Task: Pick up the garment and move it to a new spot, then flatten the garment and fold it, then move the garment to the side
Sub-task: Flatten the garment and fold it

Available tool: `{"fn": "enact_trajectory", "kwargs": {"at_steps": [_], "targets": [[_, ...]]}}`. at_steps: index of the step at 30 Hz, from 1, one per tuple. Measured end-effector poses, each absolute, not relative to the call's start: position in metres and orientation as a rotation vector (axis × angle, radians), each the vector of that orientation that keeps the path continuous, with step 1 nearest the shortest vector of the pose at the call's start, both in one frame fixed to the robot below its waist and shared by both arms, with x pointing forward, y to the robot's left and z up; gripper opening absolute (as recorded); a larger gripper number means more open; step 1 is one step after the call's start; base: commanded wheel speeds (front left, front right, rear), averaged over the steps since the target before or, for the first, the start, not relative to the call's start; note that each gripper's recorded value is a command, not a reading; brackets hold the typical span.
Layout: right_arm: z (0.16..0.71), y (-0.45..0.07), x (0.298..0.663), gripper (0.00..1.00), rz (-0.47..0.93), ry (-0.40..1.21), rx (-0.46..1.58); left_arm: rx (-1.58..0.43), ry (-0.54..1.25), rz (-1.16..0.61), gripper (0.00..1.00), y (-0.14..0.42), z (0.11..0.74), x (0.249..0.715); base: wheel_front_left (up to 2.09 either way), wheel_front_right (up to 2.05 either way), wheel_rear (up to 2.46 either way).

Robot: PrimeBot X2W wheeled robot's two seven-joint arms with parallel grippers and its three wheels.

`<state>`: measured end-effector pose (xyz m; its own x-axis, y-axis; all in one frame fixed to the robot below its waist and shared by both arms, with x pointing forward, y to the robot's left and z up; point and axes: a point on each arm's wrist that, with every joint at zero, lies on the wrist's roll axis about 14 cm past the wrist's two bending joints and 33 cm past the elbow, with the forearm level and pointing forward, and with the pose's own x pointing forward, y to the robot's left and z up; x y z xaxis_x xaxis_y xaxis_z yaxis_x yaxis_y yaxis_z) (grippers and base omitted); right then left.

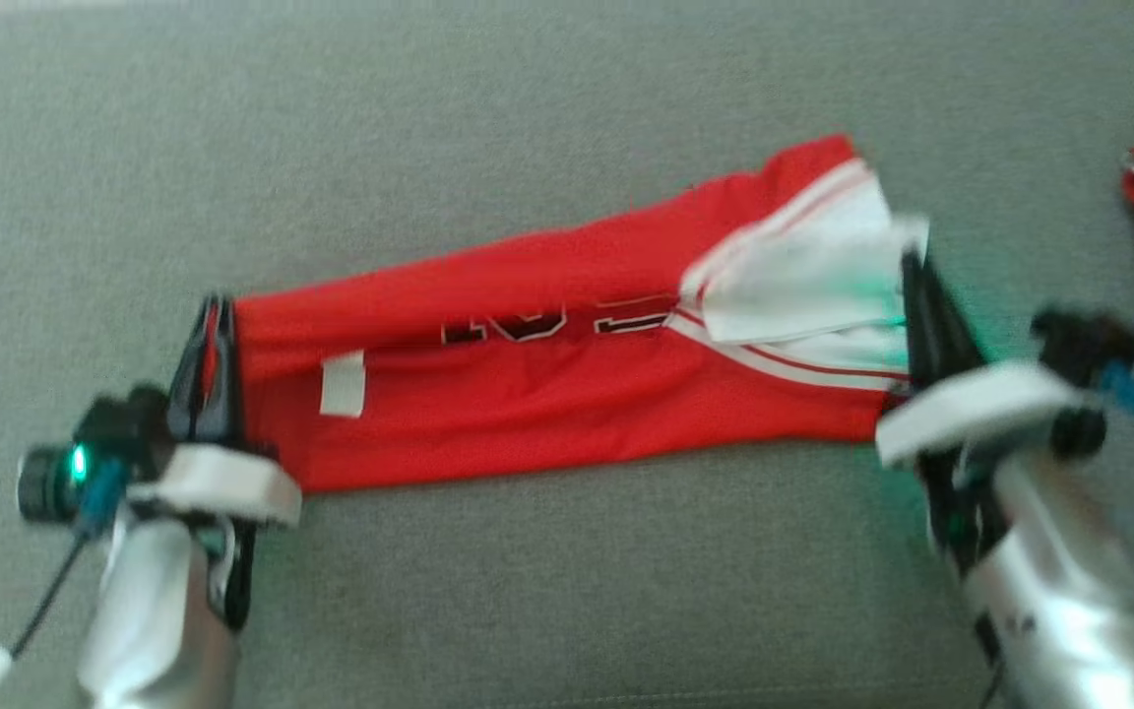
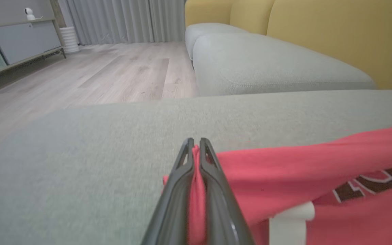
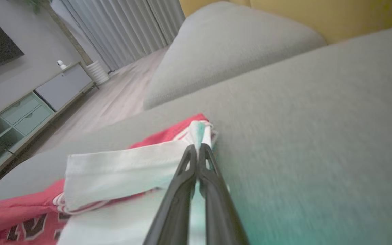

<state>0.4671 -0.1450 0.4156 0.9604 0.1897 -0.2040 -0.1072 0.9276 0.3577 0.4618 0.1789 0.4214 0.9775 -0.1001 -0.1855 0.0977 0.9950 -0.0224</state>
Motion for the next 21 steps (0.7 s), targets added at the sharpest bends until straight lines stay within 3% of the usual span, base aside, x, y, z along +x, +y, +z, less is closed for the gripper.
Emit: {"fn": "enact_trajectory", "kwargs": {"at_steps": [1, 2, 3, 4, 5, 15, 21], "targets": [[0.409, -0.147, 0.456, 0.00, 0.139, 0.259, 0.368, -0.019, 0.200, -0.087, 0.00, 0.180, 0.417, 0.456, 0.00, 0.00, 0.00], [0.403, -0.148, 0.448, 0.00, 0.126, 0.276, 0.383, -0.025, 0.212, -0.076, 0.12, 0.181, 0.413, 0.450, 0.00, 0.00, 0.00], [0.399, -0.149, 0.441, 0.29, 0.117, 0.290, 0.395, -0.030, 0.223, -0.070, 0.40, 0.181, 0.410, 0.445, 0.00, 0.00, 0.00], [0.396, -0.148, 0.436, 0.87, 0.112, 0.300, 0.407, -0.034, 0.232, -0.061, 0.85, 0.180, 0.407, 0.440, 0.00, 0.00, 0.00], [0.396, -0.147, 0.434, 1.00, 0.108, 0.302, 0.419, -0.042, 0.237, -0.047, 1.00, 0.180, 0.405, 0.436, 0.00, 0.00, 0.00], [0.402, -0.144, 0.453, 1.00, 0.132, 0.275, 0.346, -0.054, 0.230, 0.106, 1.00, 0.206, 0.404, 0.409, 0.00, 0.00, 0.00], [0.382, -0.138, 0.469, 1.00, 0.146, 0.380, 0.274, -0.074, 0.259, 0.120, 1.00, 0.209, 0.397, 0.387, 0.00, 0.00, 0.00]]}}
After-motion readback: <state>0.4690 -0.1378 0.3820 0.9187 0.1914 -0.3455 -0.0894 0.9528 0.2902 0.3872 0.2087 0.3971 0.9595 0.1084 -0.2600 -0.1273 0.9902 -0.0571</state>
